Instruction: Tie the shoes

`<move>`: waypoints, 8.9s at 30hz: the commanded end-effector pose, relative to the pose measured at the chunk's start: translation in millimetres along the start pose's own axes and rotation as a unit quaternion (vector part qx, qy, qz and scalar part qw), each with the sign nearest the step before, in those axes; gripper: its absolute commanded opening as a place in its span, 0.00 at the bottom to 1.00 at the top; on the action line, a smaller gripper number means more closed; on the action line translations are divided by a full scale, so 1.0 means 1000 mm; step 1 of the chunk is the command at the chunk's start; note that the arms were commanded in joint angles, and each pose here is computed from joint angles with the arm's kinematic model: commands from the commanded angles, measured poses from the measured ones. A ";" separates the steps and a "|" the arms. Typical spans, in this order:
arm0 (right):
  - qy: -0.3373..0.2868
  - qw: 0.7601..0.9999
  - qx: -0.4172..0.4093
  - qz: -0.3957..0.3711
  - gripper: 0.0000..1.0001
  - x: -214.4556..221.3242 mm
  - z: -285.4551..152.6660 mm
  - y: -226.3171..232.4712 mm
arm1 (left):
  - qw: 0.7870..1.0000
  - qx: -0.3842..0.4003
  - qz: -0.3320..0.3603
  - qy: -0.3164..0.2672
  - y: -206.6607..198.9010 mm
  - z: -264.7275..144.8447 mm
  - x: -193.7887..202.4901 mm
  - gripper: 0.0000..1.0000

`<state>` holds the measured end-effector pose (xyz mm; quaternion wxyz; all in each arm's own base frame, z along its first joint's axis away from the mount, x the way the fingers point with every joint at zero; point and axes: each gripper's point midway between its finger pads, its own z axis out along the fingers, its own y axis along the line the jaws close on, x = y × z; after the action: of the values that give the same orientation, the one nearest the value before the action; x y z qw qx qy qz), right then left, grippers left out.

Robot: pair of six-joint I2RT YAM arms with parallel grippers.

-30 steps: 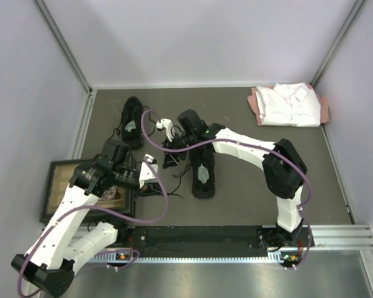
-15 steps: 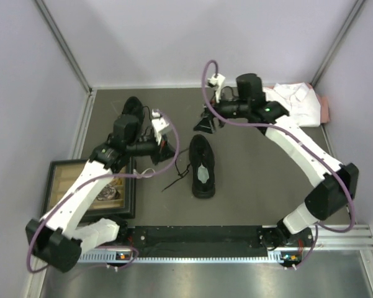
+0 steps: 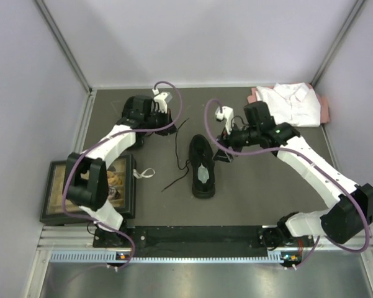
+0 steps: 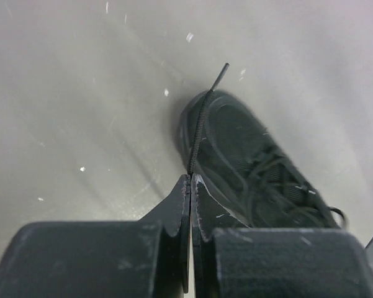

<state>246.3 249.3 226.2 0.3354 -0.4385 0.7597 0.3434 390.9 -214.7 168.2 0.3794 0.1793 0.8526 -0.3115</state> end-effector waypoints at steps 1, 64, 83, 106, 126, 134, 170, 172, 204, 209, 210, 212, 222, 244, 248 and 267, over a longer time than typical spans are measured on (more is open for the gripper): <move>0.012 0.994 -0.019 -0.103 0.65 0.008 0.020 0.029 | 0.999 -0.006 -0.041 0.004 0.013 0.021 0.001 0.00; 0.241 0.895 -0.183 -0.328 0.00 0.139 0.233 0.036 | 0.972 0.023 -0.198 0.125 0.057 0.081 0.087 0.00; 0.052 0.971 -0.098 -0.212 0.00 0.001 0.107 0.076 | 0.964 0.025 -0.199 0.172 0.016 0.012 0.103 0.00; 0.013 0.992 0.101 0.067 0.00 0.044 0.040 0.005 | 0.947 0.037 -0.233 0.216 -0.005 -0.018 0.146 0.00; 0.019 0.988 0.107 0.114 0.00 0.020 0.075 -0.005 | 0.948 0.048 -0.237 0.208 -0.011 -0.016 0.149 0.00; 0.018 0.988 0.100 0.114 0.00 0.013 0.092 -0.005 | 0.947 0.053 -0.234 0.212 -0.013 -0.018 0.153 0.15; 0.038 0.988 0.081 0.129 0.00 0.027 0.105 0.000 | 0.910 0.216 -0.338 0.101 -0.057 0.003 0.097 0.58; 0.038 0.987 0.081 0.130 0.00 0.029 0.105 0.000 | 0.910 0.219 -0.338 0.098 -0.057 0.004 0.096 0.57; 0.037 0.987 0.079 0.132 0.00 0.026 0.108 -0.001 | 0.893 0.260 -0.355 0.095 -0.073 0.003 0.088 0.29; 0.036 0.988 0.077 0.132 0.00 0.025 0.109 0.000 | 0.893 0.263 -0.353 0.093 -0.076 0.000 0.088 0.20; 0.036 0.988 0.075 0.131 0.00 0.024 0.109 0.001 | 0.893 0.263 -0.353 0.094 -0.076 0.000 0.089 0.17; 0.035 0.988 0.072 0.129 0.00 0.022 0.108 0.001 | 0.893 0.263 -0.352 0.093 -0.076 -0.001 0.089 0.03; -0.003 0.999 0.017 0.035 0.47 -0.009 0.074 0.028 | 0.914 0.225 -0.332 0.060 -0.048 -0.012 0.066 0.00; 0.086 0.909 -0.052 -0.404 0.75 0.048 0.179 0.088 | 0.911 0.183 -0.358 0.095 -0.019 0.002 0.076 0.00; 0.115 0.893 -0.032 -0.434 0.75 0.065 0.199 0.075 | 0.909 0.182 -0.361 0.096 -0.018 0.002 0.078 0.00; 0.174 0.871 -0.004 -0.459 0.05 0.100 0.222 0.046 | 0.911 0.179 -0.358 0.098 -0.014 0.008 0.078 0.00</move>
<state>209.8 398.7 29.6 0.3031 -0.7926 0.5225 0.0830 325.7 -225.0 100.0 0.0938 -0.0648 0.8272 -0.5502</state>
